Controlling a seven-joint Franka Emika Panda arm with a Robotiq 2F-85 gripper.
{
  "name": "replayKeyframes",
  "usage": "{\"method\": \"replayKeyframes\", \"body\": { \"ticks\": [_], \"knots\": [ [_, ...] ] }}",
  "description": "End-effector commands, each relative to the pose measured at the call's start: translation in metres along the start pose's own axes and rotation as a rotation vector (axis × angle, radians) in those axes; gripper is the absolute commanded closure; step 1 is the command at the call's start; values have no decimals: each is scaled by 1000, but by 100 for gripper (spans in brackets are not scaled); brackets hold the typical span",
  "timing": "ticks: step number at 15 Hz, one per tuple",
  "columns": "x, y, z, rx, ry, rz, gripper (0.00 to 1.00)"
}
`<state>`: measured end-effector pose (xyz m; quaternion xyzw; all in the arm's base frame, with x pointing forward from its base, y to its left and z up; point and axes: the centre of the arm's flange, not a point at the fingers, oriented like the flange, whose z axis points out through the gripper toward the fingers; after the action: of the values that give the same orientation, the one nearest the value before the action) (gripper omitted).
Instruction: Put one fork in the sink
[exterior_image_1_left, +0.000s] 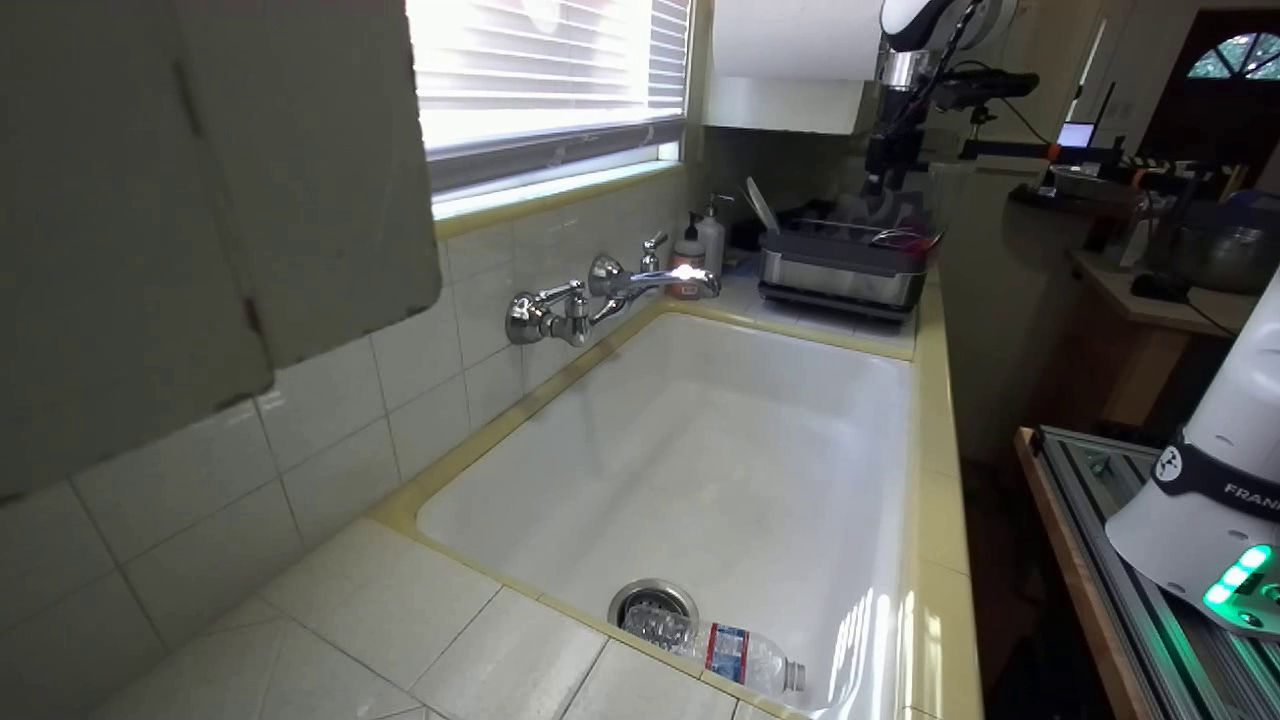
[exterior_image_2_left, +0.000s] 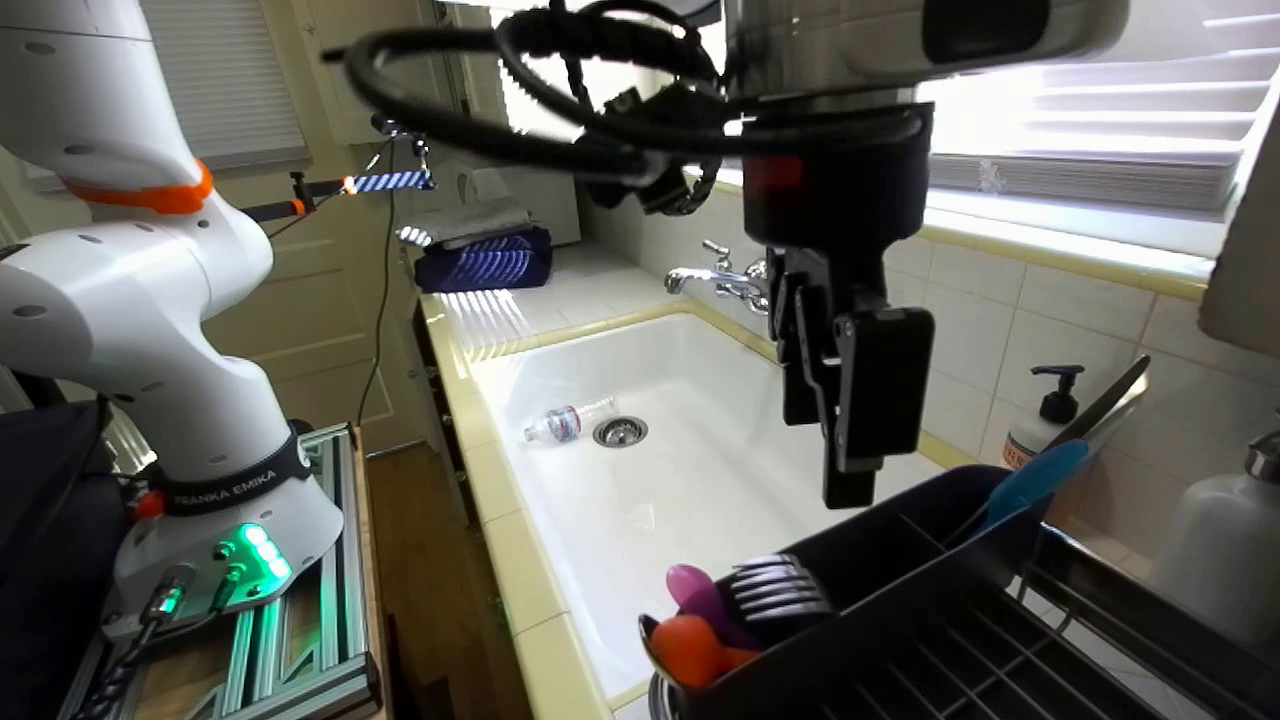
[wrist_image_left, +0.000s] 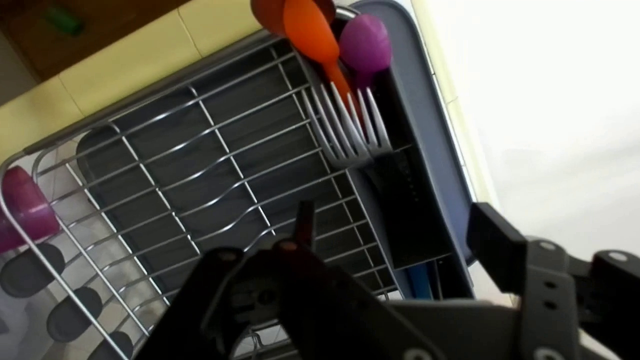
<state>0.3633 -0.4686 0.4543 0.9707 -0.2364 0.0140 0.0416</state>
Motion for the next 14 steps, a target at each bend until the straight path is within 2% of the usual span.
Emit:
{"method": "replayKeyframes", "body": {
  "ticks": [1,9,14],
  "knots": [
    [-22,18,18,112,9,153,0],
    [-73,60,48,310,29,491,0],
    [-82,65,67,394,78,575,0]
  ]
}}
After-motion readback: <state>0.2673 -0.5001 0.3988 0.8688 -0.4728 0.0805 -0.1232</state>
